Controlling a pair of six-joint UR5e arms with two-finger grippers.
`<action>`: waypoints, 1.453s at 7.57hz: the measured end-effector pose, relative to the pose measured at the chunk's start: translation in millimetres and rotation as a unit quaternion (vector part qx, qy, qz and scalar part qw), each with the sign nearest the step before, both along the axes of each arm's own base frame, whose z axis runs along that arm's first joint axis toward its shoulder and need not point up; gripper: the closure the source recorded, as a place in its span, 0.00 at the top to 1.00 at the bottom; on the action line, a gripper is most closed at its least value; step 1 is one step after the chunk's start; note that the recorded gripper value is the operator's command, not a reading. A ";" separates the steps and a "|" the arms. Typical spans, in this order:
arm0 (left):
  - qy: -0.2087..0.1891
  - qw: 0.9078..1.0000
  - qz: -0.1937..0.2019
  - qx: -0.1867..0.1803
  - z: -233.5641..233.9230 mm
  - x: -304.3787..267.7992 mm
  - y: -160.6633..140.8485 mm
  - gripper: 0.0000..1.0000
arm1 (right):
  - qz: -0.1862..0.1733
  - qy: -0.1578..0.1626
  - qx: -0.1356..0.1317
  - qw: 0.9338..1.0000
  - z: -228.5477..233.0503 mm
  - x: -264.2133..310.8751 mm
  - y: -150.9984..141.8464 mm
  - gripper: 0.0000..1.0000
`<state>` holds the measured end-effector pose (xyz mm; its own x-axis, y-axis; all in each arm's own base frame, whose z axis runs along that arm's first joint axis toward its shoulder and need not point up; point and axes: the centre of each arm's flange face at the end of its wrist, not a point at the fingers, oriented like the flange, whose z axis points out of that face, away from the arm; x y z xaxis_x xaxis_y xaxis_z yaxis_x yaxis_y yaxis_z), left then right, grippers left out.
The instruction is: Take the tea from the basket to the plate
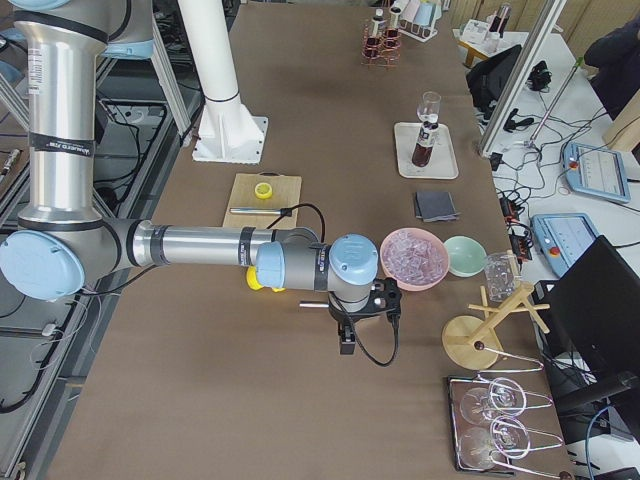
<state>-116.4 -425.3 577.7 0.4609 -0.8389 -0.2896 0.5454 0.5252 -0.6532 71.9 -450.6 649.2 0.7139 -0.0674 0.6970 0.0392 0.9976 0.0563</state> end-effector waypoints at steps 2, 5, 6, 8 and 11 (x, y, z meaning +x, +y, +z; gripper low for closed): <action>-0.002 0.998 0.029 0.052 27.2 -1.1 -2.6 0.98 | -0.001 0.000 0.000 1.000 -0.1 -0.5 -0.8 1.00; 0.011 0.983 0.108 0.150 33.8 -0.5 -3.8 0.98 | -0.002 0.003 0.000 1.000 0.7 -1.5 -1.3 1.00; 0.013 0.974 0.129 0.183 35.5 -0.6 -5.7 0.98 | -0.004 0.004 0.000 1.000 1.1 -2.2 -1.5 1.00; 0.016 0.953 0.178 0.246 46.5 -1.2 -5.1 0.98 | -0.008 0.008 -0.003 1.000 4.5 -5.8 -2.8 1.00; 0.018 0.925 0.222 0.307 62.4 -0.2 -1.0 0.98 | -0.013 0.010 -0.005 1.000 7.5 -10.0 -4.7 1.00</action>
<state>-116.6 -426.4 640.1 0.7016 -0.2412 -0.6705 0.1701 0.9705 -0.1711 61.9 -455.4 656.7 0.7259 -0.0785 0.6834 0.0660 0.9968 0.0443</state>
